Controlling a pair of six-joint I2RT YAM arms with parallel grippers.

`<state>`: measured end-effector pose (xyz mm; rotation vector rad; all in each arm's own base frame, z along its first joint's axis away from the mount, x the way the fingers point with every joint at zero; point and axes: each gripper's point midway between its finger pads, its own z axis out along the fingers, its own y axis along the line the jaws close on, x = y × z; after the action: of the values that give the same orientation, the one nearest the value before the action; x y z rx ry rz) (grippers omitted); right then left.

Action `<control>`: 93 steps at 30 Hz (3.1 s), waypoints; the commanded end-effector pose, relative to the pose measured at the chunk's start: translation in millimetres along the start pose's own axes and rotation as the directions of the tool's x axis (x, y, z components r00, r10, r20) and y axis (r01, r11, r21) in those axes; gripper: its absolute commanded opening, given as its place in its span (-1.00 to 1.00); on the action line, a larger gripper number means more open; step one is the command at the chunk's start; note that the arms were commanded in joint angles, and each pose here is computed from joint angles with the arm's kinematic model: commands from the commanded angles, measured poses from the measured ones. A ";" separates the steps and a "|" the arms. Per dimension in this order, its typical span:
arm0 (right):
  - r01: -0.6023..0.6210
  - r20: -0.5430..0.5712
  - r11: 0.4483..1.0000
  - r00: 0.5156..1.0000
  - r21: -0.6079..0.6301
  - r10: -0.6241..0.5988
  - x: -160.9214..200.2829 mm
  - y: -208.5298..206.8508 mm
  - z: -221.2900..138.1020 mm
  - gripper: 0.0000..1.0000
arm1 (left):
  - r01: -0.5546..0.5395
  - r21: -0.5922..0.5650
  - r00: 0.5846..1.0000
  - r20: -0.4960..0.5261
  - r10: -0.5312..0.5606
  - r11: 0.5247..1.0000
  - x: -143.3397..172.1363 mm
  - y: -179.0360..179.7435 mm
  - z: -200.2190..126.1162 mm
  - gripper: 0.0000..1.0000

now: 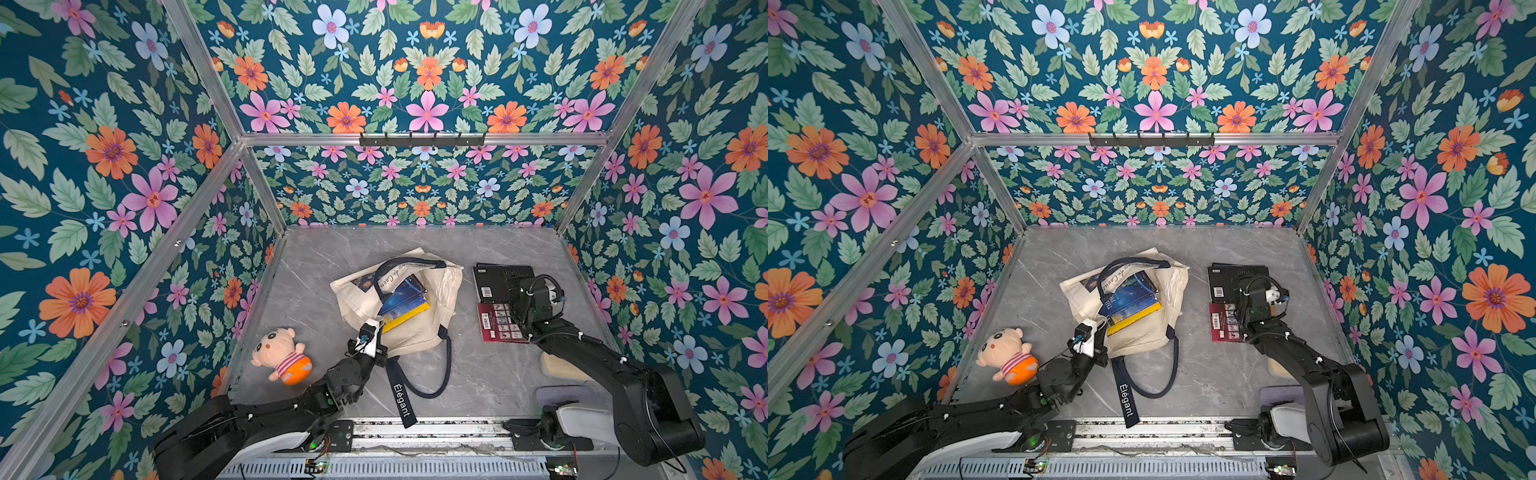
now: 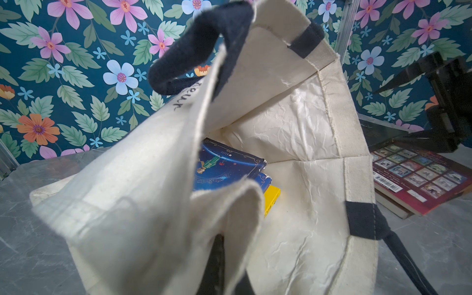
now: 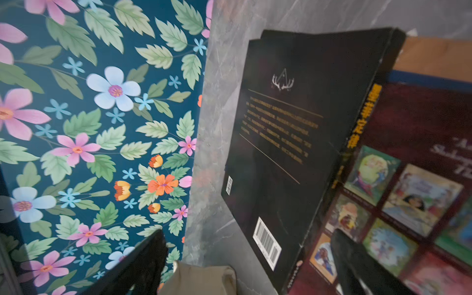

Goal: Take out the books from the canvas bag
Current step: Place the book on the book, then adjust the book on the book, then pick up the book from the canvas bag.

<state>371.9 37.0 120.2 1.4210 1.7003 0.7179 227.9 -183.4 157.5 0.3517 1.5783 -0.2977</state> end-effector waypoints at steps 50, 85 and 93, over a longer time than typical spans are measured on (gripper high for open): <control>0.486 -0.062 0.762 0.825 -0.429 -0.562 131.2 78.4 -109.7 0.97 | 0.009 0.090 0.999 0.049 -0.014 0.996 -13.1 -14.6 -1.6 -1.00; 0.406 -0.375 0.752 0.682 -0.519 -0.627 357.6 44.3 -59.5 0.42 | 0.018 0.133 0.998 0.056 -0.026 0.991 -15.3 -21.8 -2.7 -1.00; 0.396 -0.383 0.763 0.690 -0.511 -0.614 360.2 46.7 -31.0 0.13 | 0.016 0.143 0.998 0.051 -0.024 0.990 -14.3 -24.2 -2.1 -1.00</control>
<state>343.9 394.7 95.1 0.4090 2.1119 1.0583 218.2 -200.9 157.3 0.4501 1.5596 -0.3868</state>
